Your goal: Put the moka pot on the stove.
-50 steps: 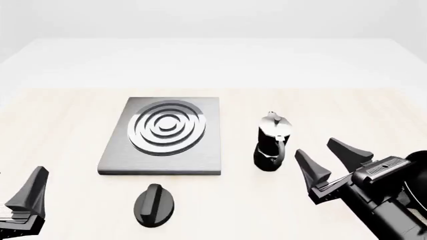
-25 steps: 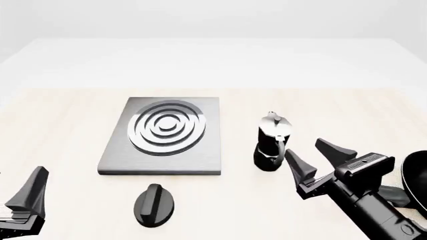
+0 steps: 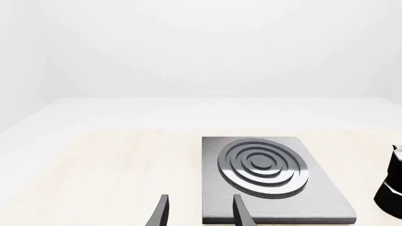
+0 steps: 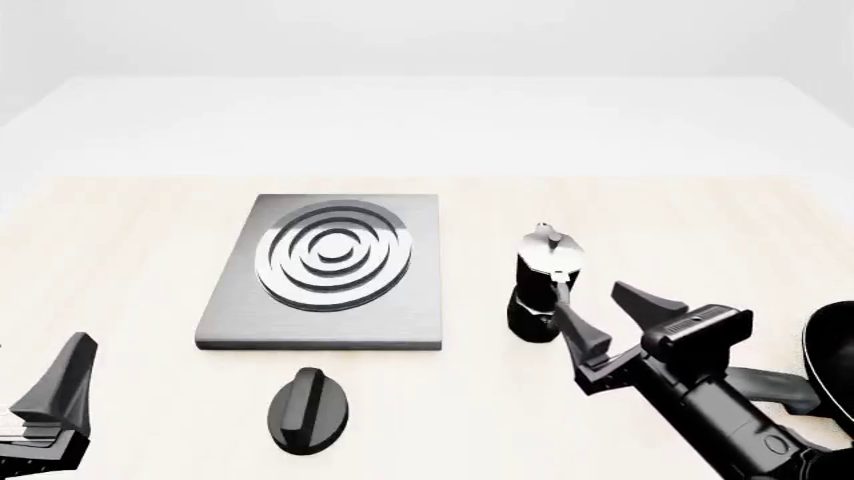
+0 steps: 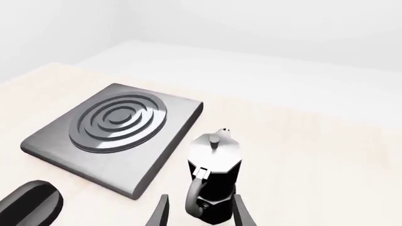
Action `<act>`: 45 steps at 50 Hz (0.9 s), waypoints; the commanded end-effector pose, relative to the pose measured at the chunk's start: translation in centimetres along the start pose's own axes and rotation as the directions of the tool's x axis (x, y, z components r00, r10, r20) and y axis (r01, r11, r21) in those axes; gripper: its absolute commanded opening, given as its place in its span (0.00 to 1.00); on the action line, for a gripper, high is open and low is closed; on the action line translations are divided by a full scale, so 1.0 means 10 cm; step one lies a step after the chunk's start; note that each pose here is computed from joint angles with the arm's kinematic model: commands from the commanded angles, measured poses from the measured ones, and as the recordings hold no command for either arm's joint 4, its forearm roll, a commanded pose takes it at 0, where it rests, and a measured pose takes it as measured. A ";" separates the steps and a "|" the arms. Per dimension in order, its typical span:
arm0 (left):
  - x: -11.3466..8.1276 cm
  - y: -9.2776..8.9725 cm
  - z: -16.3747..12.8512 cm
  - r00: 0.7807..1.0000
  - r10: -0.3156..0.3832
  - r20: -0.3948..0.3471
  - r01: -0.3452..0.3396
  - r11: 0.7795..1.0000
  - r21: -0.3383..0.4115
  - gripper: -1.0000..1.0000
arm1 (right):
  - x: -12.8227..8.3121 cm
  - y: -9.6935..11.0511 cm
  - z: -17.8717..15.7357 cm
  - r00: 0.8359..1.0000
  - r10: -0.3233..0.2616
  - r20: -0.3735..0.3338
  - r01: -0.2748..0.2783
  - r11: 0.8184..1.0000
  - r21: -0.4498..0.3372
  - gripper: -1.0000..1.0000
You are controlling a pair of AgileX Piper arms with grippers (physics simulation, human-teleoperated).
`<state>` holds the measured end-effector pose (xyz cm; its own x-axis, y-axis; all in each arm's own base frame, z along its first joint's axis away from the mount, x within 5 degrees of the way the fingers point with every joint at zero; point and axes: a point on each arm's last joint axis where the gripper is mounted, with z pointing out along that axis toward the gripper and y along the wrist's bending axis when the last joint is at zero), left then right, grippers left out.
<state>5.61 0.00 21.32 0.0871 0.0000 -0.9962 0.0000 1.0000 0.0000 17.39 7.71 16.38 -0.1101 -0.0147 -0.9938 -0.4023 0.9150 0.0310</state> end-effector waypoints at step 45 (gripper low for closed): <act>0.00 0.00 0.00 1.000 0.000 0.000 0.000 1.000 0.000 1.00 | 0.17 0.04 0.31 0.998 0.019 -0.061 -0.020 1.000 -0.018 1.00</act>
<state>5.61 0.00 21.32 0.0871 0.0000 -0.9962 0.0000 1.0000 0.0000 19.53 9.09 14.75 -0.1593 -0.0213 -0.9870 -0.4149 0.9086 0.0473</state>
